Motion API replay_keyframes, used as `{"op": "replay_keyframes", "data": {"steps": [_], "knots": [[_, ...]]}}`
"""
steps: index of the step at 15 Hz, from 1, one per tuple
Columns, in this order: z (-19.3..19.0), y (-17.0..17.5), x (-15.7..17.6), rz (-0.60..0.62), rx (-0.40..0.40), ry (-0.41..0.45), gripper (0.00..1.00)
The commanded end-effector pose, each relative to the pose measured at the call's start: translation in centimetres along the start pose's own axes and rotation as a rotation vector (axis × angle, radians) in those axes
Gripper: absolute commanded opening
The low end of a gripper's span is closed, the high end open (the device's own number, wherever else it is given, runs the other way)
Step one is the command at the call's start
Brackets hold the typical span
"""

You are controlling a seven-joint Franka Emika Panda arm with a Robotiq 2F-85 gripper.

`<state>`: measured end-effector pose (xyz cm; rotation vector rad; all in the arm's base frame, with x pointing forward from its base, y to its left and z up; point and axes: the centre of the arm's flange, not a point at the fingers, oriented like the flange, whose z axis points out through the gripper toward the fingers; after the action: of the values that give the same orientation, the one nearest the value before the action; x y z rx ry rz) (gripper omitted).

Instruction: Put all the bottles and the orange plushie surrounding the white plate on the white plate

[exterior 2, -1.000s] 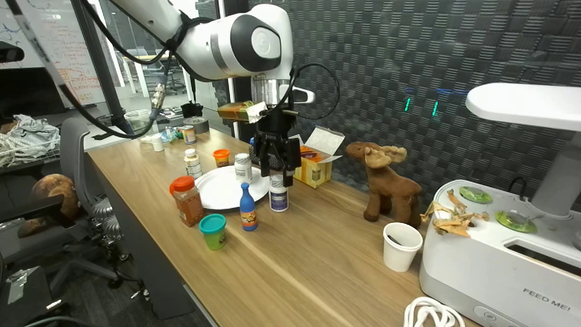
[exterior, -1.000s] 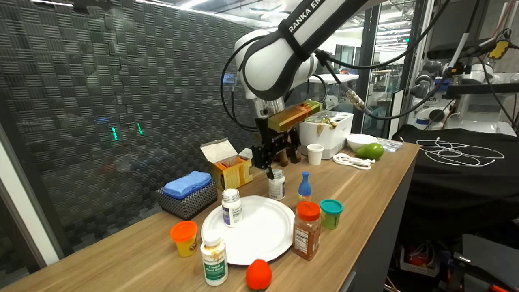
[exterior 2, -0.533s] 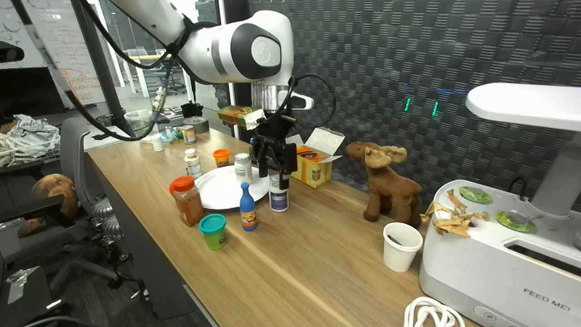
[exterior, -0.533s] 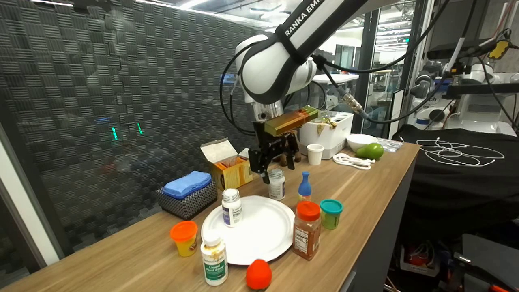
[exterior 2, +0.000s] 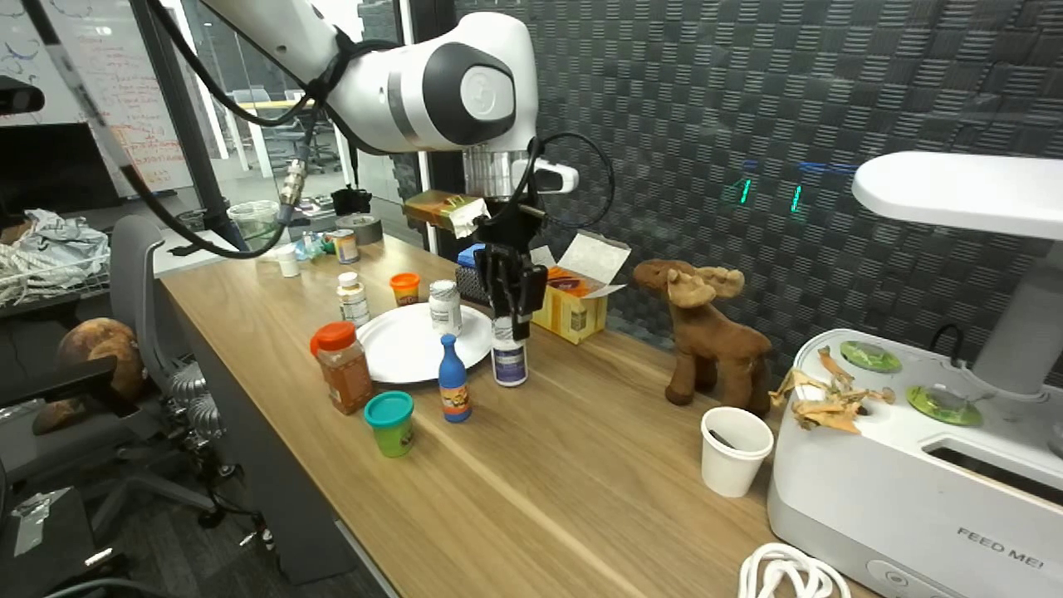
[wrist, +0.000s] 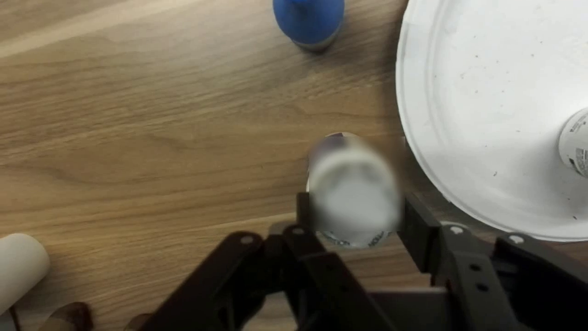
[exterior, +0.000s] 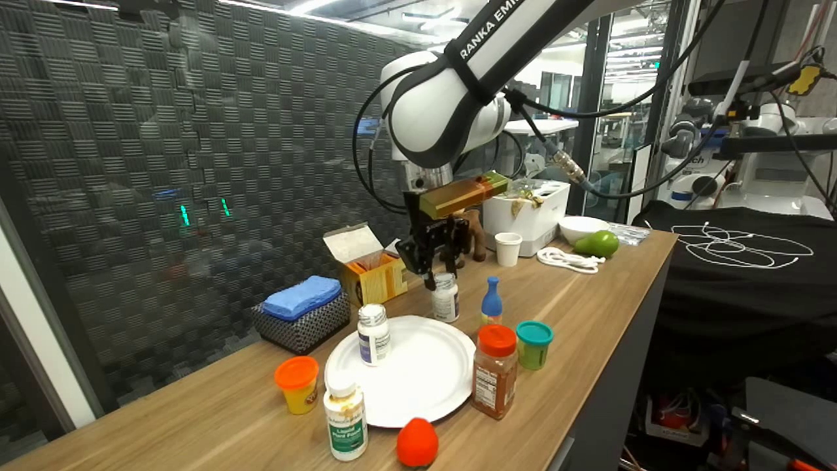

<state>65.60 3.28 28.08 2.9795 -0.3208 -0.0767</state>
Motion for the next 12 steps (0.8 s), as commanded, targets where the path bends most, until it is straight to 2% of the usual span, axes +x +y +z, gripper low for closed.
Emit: {"op": "replay_keyframes", "data": {"steps": [1,4,8,12], "knots": [[-1.1,0.0,-0.6,0.018,-0.035,0.03,0.2],[-2.5,0.0,-0.9,0.027,-0.061,0.051,0.19],[-6.4,-0.8,-1.8,0.06,-0.097,0.104,0.19],[-9.4,-2.9,-4.2,0.026,-0.05,0.081,0.19]]}}
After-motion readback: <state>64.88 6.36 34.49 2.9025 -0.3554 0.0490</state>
